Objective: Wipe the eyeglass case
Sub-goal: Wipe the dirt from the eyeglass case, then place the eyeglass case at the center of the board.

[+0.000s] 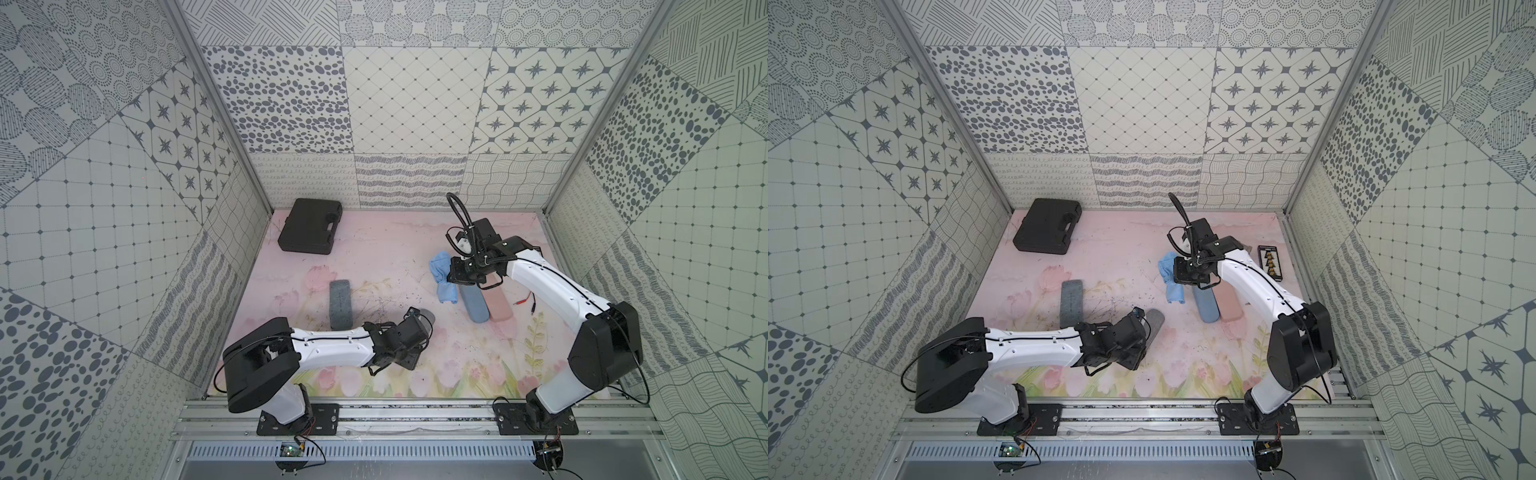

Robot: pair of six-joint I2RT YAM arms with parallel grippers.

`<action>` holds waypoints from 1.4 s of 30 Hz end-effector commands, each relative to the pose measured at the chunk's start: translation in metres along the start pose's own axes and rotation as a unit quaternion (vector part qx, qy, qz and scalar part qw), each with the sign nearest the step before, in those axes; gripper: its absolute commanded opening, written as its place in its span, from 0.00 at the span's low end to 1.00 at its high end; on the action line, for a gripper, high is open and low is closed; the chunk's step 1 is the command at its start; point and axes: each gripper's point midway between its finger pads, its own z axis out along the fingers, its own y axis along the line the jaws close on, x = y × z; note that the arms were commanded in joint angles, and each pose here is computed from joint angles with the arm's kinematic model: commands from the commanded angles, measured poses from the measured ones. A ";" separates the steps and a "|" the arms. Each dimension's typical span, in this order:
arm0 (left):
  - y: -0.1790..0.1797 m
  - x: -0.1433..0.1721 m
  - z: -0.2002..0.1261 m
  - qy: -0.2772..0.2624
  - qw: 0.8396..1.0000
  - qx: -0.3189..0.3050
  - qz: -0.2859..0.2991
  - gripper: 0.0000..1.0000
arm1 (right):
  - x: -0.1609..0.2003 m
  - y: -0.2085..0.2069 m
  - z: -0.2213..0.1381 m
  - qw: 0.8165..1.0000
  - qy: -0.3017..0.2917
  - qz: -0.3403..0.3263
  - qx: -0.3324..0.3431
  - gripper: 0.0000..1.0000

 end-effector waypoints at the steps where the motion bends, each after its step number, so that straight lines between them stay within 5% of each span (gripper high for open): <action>1: 0.002 -0.008 0.002 0.036 0.997 0.004 -0.075 0.07 | 0.010 -0.018 0.001 1.000 0.004 0.021 0.010 0.00; 13: -0.009 -0.022 0.026 0.076 0.974 0.037 -0.208 0.15 | 0.015 -0.040 -0.008 0.998 -0.012 0.057 -0.003 0.00; 26: -0.025 -0.038 0.039 0.090 0.965 0.073 -0.234 0.49 | 0.015 -0.046 -0.009 0.997 -0.026 0.070 -0.015 0.00; 42: -0.043 -0.067 0.056 0.073 0.966 0.100 -0.228 0.65 | 0.004 -0.045 -0.010 0.997 -0.031 0.070 -0.022 0.00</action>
